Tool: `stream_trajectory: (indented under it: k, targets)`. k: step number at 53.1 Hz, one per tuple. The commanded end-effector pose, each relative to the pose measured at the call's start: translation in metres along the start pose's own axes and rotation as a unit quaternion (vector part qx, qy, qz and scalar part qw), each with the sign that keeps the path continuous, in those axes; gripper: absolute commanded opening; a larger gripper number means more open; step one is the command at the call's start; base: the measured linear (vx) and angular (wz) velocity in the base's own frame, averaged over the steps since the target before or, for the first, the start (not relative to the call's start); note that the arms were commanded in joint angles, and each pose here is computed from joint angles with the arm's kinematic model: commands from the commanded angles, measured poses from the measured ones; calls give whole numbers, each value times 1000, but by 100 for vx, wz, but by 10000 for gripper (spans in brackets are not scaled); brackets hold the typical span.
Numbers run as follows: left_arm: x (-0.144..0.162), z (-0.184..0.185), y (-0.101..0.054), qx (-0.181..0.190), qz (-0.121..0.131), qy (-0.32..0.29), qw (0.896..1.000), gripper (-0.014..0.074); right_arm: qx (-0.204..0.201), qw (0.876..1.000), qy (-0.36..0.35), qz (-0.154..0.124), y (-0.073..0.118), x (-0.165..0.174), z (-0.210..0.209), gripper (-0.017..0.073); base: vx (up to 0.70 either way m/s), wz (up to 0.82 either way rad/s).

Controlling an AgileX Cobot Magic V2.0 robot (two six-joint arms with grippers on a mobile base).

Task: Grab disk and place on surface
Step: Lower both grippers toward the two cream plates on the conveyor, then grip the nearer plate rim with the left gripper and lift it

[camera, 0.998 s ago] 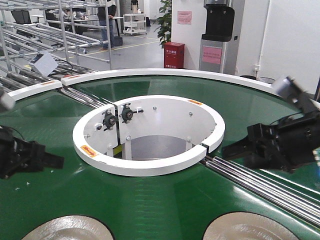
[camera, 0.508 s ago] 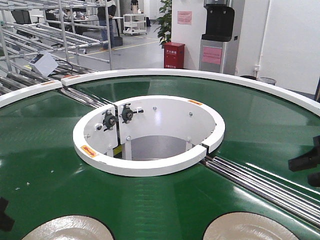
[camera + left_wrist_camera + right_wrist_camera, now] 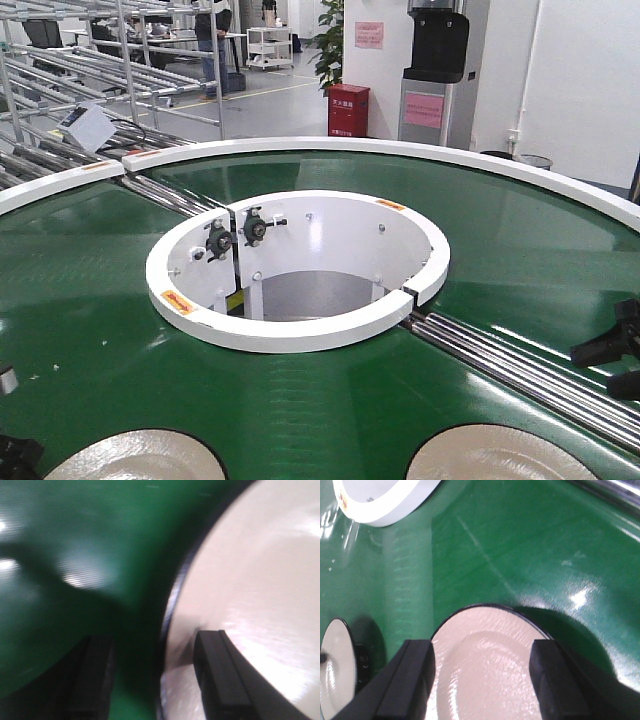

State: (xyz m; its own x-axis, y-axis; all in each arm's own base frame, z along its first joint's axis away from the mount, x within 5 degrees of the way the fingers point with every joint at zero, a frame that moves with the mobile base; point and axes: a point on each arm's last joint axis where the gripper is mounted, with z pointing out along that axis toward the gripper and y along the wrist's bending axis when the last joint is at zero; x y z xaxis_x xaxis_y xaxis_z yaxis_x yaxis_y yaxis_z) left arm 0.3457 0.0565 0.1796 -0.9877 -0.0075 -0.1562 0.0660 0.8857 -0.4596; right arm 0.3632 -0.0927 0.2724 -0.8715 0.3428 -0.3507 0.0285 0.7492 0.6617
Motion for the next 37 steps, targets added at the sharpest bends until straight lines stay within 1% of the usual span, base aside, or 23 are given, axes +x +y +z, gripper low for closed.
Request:
stream_trajectory:
  k: [1,4,7,13,17,21,27,29,37]
  targets:
    - [-8,-9,-17,71,17,-35,997,452,-20,998,-52,-20,20,-10,-19,469,0,0]
    - [-8,-5,-21,104,20,-26,994,450,-21,998,-53,-21,21,-10,-19,469,0,0]
    - [-7,1,-24,121,23,-9,992,447,-22,998,-55,-23,21,-10,-19,469,0,0]
    - [-6,14,-30,135,29,22,990,421,-29,998,-56,-25,22,-10,-19,469,0,0]
    - [-5,21,-33,143,32,40,988,384,-35,998,-55,-23,23,-10,-19,469,0,0]
    - [-4,26,-37,145,37,50,987,296,-36,998,-54,-23,23,-10,-19,469,0,0]
    - [-5,26,-41,145,43,49,987,74,-39,998,-49,-23,24,-9,-19,469,0,0]
    - [-6,23,-44,149,42,42,987,-14,-40,998,-48,-23,24,-9,-19,469,0,0]
    - [-11,7,-59,181,37,-3,983,-10,-33,998,-38,-28,23,-7,-19,469,0,0]
